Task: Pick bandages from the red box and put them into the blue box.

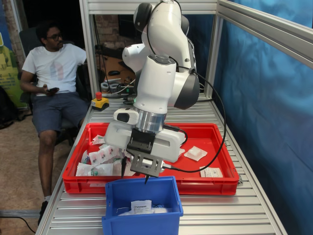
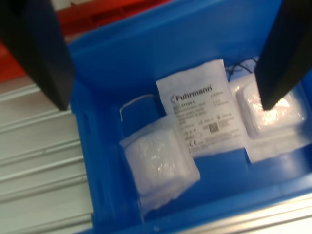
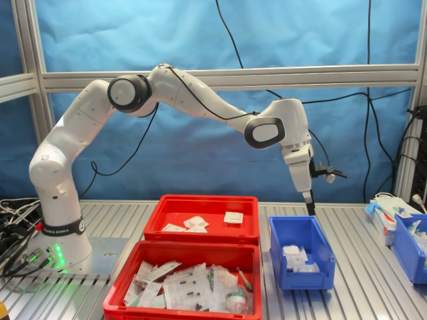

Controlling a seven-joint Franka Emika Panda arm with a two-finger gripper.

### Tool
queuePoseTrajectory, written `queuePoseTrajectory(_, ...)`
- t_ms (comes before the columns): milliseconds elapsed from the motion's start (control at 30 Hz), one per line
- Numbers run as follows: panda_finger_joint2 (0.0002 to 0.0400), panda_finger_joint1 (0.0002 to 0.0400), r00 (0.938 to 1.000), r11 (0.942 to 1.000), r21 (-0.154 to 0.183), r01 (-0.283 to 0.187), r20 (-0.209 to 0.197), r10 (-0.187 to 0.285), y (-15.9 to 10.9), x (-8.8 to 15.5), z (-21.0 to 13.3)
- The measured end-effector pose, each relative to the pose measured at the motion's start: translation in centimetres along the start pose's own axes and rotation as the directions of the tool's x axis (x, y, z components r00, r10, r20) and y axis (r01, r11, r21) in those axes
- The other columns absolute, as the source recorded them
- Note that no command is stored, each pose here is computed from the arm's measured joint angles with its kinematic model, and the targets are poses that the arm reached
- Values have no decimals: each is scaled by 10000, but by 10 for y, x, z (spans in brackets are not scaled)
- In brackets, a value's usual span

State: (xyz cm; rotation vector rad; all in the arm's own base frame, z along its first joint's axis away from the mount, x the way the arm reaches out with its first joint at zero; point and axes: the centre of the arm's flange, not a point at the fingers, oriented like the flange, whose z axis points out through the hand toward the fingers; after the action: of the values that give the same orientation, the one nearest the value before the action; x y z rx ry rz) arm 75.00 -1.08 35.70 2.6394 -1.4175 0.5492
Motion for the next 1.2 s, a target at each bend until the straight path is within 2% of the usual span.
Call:
queuePoseTrajectory(100,295,295,9996,9991,-416,6,300,6,4,-3,4)
queuePoseTrajectory(133,345,345,9994,9988,-488,9,352,9,5,-4,5)
queuePoseTrajectory(267,345,345,9985,9973,-731,23,545,17,8,-6,5)
queuePoseTrajectory(300,387,387,9984,9972,-749,25,568,17,8,-6,5)
queuePoseTrajectory(367,387,387,9982,9971,-764,27,607,19,8,-7,2)
queuePoseTrajectory(633,400,400,9980,9990,-458,-10,638,39,3,-4,-28)
queuePoseTrajectory(767,400,400,9983,9999,-64,-81,584,84,1,1,-57)
queuePoseTrajectory(933,400,400,9985,9993,342,-151,528,132,-1,6,-86)
queuePoseTrajectory(1200,400,400,9974,9975,674,-215,706,167,3,5,-109)
